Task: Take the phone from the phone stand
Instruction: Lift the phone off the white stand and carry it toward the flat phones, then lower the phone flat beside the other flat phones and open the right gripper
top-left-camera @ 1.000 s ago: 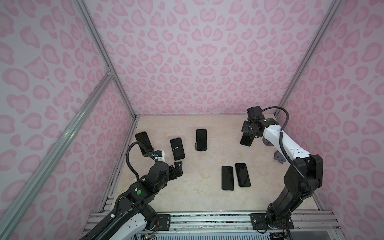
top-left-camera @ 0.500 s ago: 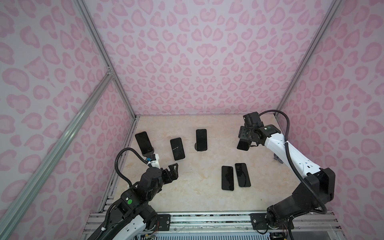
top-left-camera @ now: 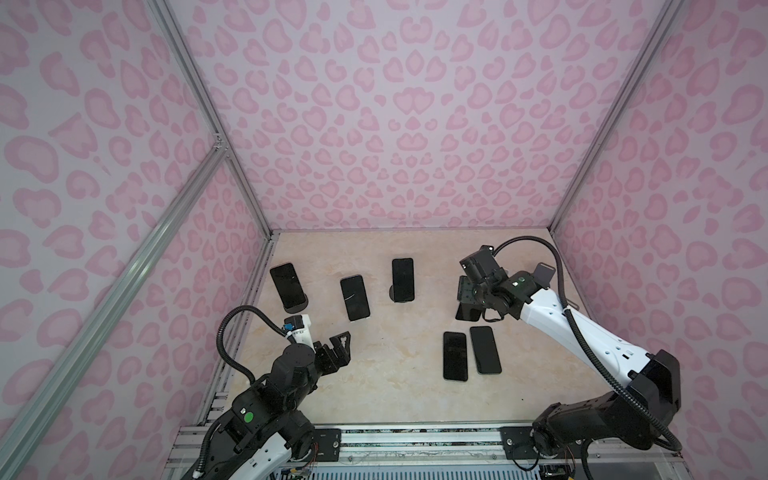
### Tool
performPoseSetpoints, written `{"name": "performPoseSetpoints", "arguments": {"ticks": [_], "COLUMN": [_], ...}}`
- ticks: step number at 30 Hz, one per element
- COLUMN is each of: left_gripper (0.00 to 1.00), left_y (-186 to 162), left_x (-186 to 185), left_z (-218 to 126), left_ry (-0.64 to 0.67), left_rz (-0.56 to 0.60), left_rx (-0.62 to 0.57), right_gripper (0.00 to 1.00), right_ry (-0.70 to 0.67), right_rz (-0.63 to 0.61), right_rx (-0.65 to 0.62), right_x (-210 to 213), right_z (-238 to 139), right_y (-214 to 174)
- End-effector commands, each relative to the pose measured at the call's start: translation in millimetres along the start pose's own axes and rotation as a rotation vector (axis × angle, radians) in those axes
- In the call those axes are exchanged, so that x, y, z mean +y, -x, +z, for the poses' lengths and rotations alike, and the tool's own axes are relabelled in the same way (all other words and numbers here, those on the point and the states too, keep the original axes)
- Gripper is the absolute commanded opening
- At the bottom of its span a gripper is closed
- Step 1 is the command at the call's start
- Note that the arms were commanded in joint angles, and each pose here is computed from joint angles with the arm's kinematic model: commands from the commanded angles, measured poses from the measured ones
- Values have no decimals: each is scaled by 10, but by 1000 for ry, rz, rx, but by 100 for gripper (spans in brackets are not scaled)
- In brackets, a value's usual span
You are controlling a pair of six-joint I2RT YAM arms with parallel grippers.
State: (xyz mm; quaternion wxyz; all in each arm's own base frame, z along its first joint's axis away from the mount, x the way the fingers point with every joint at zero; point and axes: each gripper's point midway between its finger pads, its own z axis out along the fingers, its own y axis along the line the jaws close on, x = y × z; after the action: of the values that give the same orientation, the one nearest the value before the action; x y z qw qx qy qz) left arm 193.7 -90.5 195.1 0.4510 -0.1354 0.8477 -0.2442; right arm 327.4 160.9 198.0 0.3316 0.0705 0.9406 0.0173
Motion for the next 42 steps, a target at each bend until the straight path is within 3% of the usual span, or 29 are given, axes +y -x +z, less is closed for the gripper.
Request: {"name": "performPoseSetpoints", "arguments": {"ticks": [1, 15, 27, 42], "left_gripper": [95, 95, 95, 96], "left_y": [-38, -84, -113, -46], "left_x": [19, 99, 110, 21], "left_z": [-8, -70, -139, -209], "left_ry": [-2, -23, -51, -85], "left_rz": [-14, -36, -49, -61], "left_rx": [12, -9, -8, -13], "right_gripper": [59, 59, 60, 60], "right_ry": [14, 136, 190, 107], "right_rz": [21, -74, -75, -93], "right_rx": [-4, 158, 288, 310], "right_x": [135, 839, 1086, 1114], "right_z": [-27, -49, 58, 381], "right_y": [-114, -768, -1229, -1214]}}
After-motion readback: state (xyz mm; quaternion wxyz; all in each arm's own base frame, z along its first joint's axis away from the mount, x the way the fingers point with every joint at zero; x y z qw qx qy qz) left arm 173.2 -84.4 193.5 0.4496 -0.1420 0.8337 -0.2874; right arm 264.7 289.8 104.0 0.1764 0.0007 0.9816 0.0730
